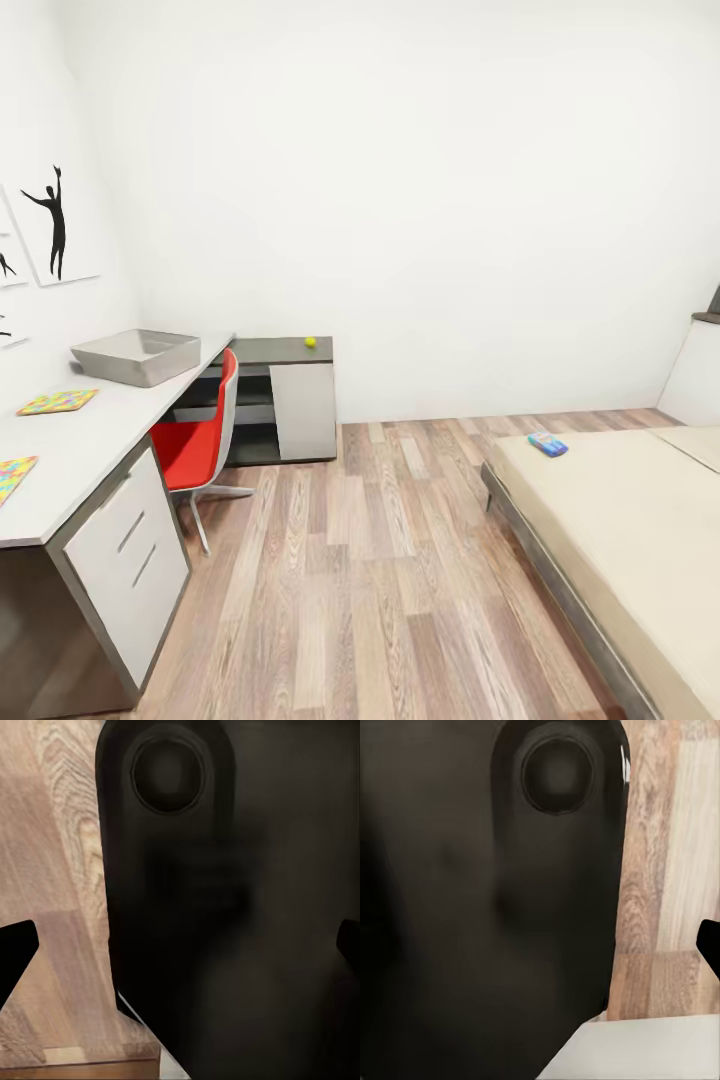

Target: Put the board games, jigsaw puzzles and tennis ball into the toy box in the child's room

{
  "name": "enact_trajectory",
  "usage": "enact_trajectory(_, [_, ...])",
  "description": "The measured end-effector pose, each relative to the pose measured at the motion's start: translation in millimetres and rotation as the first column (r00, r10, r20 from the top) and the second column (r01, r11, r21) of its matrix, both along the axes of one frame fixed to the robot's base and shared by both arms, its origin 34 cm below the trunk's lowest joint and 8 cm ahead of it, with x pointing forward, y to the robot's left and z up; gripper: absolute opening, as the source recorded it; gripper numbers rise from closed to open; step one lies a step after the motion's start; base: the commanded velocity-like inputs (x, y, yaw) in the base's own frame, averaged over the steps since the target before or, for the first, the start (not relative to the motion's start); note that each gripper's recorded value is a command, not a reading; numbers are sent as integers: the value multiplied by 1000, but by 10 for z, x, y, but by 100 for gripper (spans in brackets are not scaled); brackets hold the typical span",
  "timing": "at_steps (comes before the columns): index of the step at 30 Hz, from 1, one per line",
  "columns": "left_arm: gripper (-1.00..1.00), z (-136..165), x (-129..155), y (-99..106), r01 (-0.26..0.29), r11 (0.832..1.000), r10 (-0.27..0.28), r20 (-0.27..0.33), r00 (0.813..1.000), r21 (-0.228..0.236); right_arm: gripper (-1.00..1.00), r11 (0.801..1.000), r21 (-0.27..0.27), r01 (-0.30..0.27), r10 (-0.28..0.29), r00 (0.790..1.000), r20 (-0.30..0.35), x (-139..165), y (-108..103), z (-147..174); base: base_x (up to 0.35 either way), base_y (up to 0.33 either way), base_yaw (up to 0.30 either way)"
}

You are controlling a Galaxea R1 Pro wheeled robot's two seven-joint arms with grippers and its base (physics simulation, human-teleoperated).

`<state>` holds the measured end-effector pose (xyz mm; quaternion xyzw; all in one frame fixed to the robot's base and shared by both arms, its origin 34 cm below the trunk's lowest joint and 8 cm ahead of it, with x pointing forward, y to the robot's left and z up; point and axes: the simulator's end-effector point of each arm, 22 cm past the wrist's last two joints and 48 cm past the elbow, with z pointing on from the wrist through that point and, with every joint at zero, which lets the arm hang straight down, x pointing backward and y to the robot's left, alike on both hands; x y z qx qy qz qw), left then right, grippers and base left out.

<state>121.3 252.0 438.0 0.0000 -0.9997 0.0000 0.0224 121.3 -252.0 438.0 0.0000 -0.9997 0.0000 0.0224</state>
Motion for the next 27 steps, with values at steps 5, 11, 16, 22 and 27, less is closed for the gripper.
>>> enact_trajectory(5, [100,-6,420,34,4,1000,-4,82,997,3,100,999,2,40,-40,999,30,300,163,-5,0,0,0])
enact_trajectory(11, [100,64,88,-52,-3,1000,3,11,1000,-9,100,995,64,79,-80,997,10,99,495,79,0,0,0])
enact_trajectory(16, [100,158,-124,-56,-3,1000,3,-18,1000,-10,100,993,80,86,-87,996,4,-27,620,177,0,0,0])
enact_trajectory(22, [100,256,-139,-57,-2,1000,2,-21,1000,-10,100,993,81,86,-87,996,6,-31,628,276,0,0,0])
enact_trajectory(27, [100,336,-140,-57,-2,1000,2,-21,1000,-10,100,993,82,85,-86,996,6,-31,633,356,0,0,0])
